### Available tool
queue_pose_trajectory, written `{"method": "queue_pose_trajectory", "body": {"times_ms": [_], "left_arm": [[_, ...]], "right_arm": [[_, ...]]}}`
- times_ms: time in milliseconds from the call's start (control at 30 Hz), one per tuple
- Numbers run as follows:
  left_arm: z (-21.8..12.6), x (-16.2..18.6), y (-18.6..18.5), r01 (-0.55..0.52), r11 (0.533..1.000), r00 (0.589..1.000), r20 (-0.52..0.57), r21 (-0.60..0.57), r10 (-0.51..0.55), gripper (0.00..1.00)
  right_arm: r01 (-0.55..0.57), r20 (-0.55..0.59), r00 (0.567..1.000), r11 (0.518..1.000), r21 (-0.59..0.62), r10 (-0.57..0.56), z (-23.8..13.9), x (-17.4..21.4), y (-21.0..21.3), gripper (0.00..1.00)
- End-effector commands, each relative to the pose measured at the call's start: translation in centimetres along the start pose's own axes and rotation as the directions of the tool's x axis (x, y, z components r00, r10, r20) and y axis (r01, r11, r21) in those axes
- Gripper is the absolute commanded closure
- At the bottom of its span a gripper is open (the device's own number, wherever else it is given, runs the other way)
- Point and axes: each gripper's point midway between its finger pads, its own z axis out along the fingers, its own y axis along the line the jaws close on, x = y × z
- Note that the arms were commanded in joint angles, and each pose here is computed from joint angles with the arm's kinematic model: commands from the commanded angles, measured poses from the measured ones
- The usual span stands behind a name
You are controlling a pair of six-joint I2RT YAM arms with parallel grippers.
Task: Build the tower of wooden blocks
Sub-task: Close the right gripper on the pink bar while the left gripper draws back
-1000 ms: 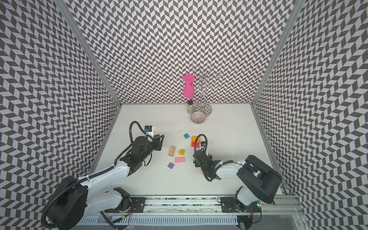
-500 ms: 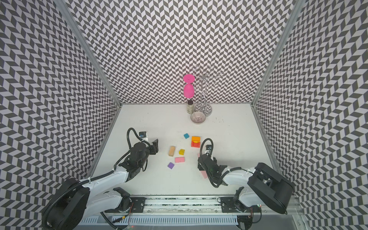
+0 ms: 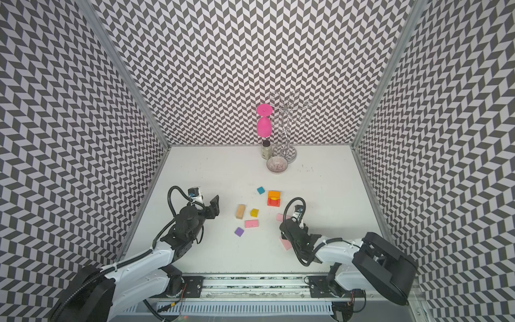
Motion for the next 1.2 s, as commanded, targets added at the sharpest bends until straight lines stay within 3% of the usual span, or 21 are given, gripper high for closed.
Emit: {"method": "queue_pose_trajectory", "body": {"times_ms": [0, 167, 267, 833, 967, 1167], "left_arm": [[-0.3, -0.7, 0.0, 0.02, 1.0, 0.999, 0.035, 0.003, -0.02, 0.23], [-0.5, -0.8, 0.0, 0.023, 1.0, 0.999, 0.042, 0.008, -0.024, 0.22], [-0.5, -0.8, 0.1, 0.024, 1.0, 0.999, 0.043, 0.008, -0.024, 0.22], [-0.6, -0.9, 0.2, 0.028, 1.0, 0.998, 0.051, 0.001, -0.028, 0.21], [-0.6, -0.8, 0.3, 0.029, 1.0, 0.998, 0.051, 0.0, -0.029, 0.21], [-0.6, -0.9, 0.2, 0.028, 1.0, 0.998, 0.052, 0.002, -0.028, 0.21]], "right_arm": [[0.015, -0.054, 0.999, 0.994, 0.105, -0.01, 0.1, 1.9, -2.8, 0.47], [0.054, -0.052, 0.997, 0.998, 0.035, -0.052, 0.0, 1.3, -1.0, 0.45], [0.077, -0.056, 0.995, 0.997, -0.018, -0.077, -0.2, 1.3, 0.1, 0.35], [0.127, -0.071, 0.99, 0.99, 0.059, -0.123, 1.6, 1.3, 2.2, 0.2], [0.137, -0.075, 0.989, 0.988, 0.074, -0.131, 2.2, 1.4, 2.4, 0.2], [0.148, -0.078, 0.987, 0.983, 0.106, -0.14, 2.9, 1.5, 2.3, 0.29]]}}
